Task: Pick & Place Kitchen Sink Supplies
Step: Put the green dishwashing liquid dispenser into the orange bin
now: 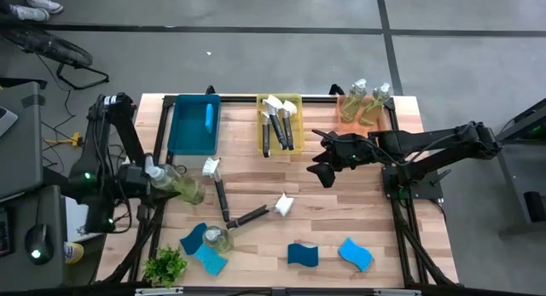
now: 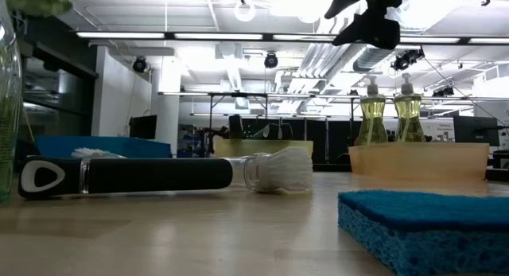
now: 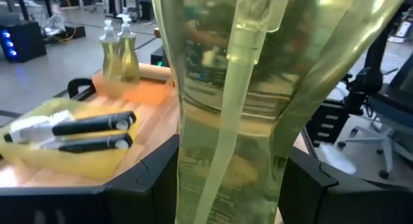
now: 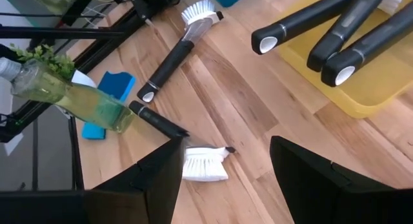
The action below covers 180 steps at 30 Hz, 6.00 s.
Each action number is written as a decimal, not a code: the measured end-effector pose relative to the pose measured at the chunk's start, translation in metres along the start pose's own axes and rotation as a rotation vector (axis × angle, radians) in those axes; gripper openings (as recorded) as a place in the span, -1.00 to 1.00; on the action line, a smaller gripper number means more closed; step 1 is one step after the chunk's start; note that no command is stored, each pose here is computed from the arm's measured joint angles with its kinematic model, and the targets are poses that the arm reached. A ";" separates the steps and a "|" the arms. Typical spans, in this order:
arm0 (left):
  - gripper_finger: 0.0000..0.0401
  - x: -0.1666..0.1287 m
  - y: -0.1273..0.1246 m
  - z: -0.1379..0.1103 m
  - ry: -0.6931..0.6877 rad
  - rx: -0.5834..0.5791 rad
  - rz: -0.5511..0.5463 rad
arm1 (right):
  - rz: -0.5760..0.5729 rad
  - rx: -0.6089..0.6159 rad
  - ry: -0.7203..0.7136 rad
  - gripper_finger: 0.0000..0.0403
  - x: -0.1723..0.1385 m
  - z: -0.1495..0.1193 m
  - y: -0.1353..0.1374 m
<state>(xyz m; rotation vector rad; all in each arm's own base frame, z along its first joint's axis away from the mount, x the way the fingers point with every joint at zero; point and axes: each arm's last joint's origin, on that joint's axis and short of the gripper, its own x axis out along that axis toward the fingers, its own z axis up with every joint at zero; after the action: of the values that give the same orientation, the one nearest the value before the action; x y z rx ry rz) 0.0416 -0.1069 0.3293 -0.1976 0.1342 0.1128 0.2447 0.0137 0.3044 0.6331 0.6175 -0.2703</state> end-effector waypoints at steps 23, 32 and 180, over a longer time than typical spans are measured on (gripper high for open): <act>-0.07 -0.017 0.022 0.118 -0.045 0.083 -0.060 | 0.166 -0.300 -0.327 0.11 -0.006 0.027 0.022; -0.07 -0.024 0.046 0.164 -0.051 0.033 -0.089 | 0.176 -0.357 -0.363 0.11 -0.008 0.030 0.023; -0.07 0.318 0.074 0.090 0.081 0.017 -0.086 | 0.299 -0.534 -0.530 0.53 -0.034 0.077 0.026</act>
<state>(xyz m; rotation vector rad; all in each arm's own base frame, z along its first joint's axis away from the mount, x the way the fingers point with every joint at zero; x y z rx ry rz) 0.3566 0.0149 0.3567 -0.1902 0.2067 0.0180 0.2634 -0.0119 0.3866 0.1156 0.0654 0.0178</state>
